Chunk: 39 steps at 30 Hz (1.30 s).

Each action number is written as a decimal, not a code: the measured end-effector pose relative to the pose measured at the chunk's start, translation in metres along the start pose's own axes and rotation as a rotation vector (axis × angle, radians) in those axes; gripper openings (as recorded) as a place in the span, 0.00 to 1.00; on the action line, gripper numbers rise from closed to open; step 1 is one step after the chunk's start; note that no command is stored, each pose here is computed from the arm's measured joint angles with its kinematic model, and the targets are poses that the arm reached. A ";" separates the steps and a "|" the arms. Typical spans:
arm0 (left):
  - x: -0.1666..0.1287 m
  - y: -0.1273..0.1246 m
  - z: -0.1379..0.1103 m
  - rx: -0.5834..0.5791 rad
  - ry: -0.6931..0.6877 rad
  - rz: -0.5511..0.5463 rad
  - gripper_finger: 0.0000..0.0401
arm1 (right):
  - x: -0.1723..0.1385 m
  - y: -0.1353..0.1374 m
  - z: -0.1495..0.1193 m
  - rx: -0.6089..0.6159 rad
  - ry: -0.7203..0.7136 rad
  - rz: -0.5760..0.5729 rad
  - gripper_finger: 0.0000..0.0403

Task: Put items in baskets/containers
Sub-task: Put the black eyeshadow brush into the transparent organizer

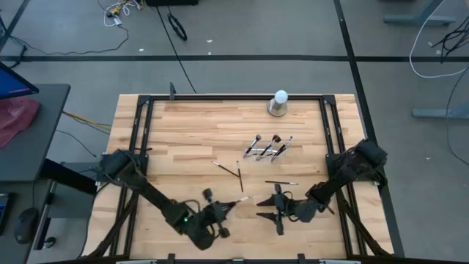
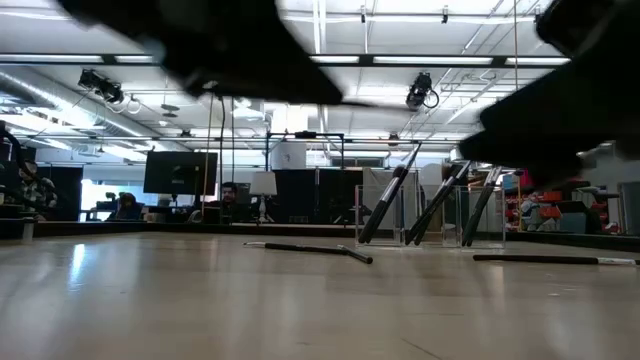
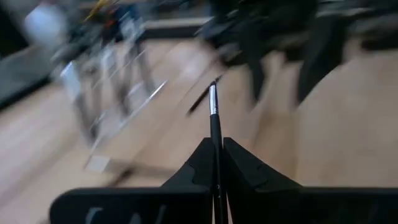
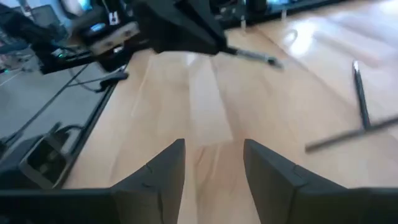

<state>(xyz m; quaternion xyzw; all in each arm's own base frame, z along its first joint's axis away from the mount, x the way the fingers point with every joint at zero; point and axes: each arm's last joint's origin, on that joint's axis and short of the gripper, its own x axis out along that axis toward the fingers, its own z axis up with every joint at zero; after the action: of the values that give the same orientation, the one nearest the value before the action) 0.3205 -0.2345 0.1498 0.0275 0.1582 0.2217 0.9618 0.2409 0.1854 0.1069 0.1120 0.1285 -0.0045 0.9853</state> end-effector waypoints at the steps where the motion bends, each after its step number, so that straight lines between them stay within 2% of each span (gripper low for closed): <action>1: 0.004 -0.001 0.006 0.024 -0.020 -0.035 0.05 | 0.007 0.000 0.000 -0.012 -0.016 -0.010 0.41; 4: 0.010 -0.005 0.026 0.075 -0.109 -0.145 0.05 | 0.021 0.000 0.003 -0.069 -0.080 -0.025 0.41; 7: 0.015 -0.005 0.033 0.119 -0.142 -0.221 0.05 | 0.024 0.006 0.011 -0.113 -0.179 0.003 0.41; 12: 0.015 -0.005 0.037 0.167 -0.182 -0.225 0.05 | 0.010 0.023 0.018 -0.239 -0.288 0.060 0.41; 14: 0.014 -0.005 0.038 0.176 -0.189 -0.226 0.05 | 0.004 0.028 0.018 -0.263 -0.311 0.035 0.41; 17: 0.013 -0.006 0.039 0.182 -0.198 -0.227 0.05 | -0.001 0.032 0.016 -0.290 -0.319 -0.016 0.41; 24: 0.013 -0.006 0.040 0.174 -0.203 -0.233 0.05 | -0.005 0.035 0.018 -0.271 -0.340 -0.014 0.39; 32: 0.014 -0.006 0.041 0.153 -0.203 -0.256 0.06 | -0.005 0.036 0.019 -0.268 -0.349 0.013 0.25; 39: 0.018 -0.004 0.041 0.137 -0.200 -0.257 0.11 | -0.006 0.037 0.019 -0.262 -0.355 0.040 0.05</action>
<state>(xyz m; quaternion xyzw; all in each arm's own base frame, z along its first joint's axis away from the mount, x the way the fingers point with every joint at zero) 0.3504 -0.2295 0.1834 0.0945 0.0786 0.0817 0.9891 0.2412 0.2176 0.1347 -0.0171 -0.0496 0.0122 0.9985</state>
